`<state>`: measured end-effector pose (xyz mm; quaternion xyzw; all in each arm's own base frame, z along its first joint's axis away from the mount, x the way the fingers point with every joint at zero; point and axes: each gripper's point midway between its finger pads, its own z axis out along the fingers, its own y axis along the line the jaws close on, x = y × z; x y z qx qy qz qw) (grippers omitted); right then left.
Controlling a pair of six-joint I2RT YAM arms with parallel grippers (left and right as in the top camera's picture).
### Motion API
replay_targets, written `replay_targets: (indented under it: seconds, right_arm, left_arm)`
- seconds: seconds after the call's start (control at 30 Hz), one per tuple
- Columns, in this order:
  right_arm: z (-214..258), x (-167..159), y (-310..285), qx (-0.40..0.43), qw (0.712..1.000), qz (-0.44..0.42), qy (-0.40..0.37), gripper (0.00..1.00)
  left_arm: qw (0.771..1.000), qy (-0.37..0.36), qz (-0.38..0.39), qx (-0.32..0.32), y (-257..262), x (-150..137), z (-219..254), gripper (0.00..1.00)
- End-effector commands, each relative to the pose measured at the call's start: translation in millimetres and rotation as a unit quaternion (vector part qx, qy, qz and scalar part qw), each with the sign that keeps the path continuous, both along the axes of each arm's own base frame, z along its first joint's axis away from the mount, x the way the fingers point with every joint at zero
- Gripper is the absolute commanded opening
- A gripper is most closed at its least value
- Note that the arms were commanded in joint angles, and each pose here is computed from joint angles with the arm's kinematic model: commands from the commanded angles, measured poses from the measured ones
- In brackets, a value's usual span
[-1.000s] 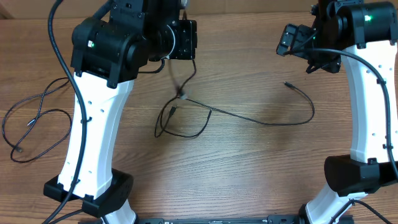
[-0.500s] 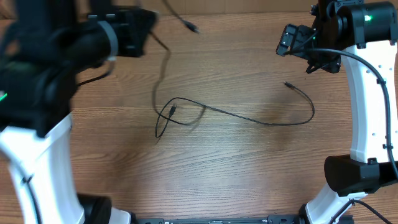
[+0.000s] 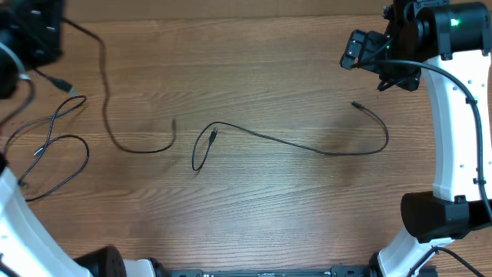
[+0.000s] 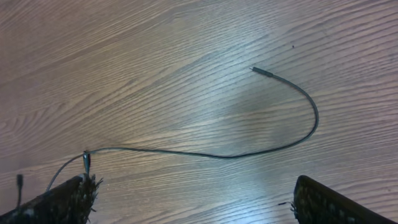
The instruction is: Untangle cables
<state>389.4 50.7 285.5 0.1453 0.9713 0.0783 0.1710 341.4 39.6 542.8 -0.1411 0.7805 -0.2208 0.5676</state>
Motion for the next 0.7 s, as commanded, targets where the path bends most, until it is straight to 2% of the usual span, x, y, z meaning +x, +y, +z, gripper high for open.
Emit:
replay_targets:
  seconds: [0.0,0.17,0.23,0.43,0.5,0.67]
  right_arm:
    - [-1.9,-1.4,0.8,0.001,1.000,0.002,0.005,1.00]
    - [-2.3,-2.5,0.8,0.001,1.000,0.001,0.007,1.00]
    - [-2.3,-2.6,0.7,0.001,1.000,0.001,0.007,1.00]
    - [-2.2,-2.6,1.5,0.003,1.000,0.002,0.007,1.00]
    - [-2.2,-2.5,1.5,0.003,1.000,0.002,0.007,1.00]
    - [-2.3,-2.8,1.4,0.003,1.000,0.002,0.008,1.00]
  left_arm:
    - [0.998,0.012,0.052,-0.026,43.7,10.3,-8.9,0.04]
    - [0.989,0.032,0.137,-0.042,116.9,17.0,-28.3,0.04]
    - [0.978,0.046,0.200,-0.045,151.6,12.2,-38.7,0.04]
    - [0.902,0.093,0.422,-0.027,244.7,-19.4,-67.5,0.04]
    - [0.892,0.106,0.440,-0.023,255.1,-18.6,-76.5,0.04]
    - [0.893,0.139,0.426,-0.046,261.2,3.5,-106.5,0.04]
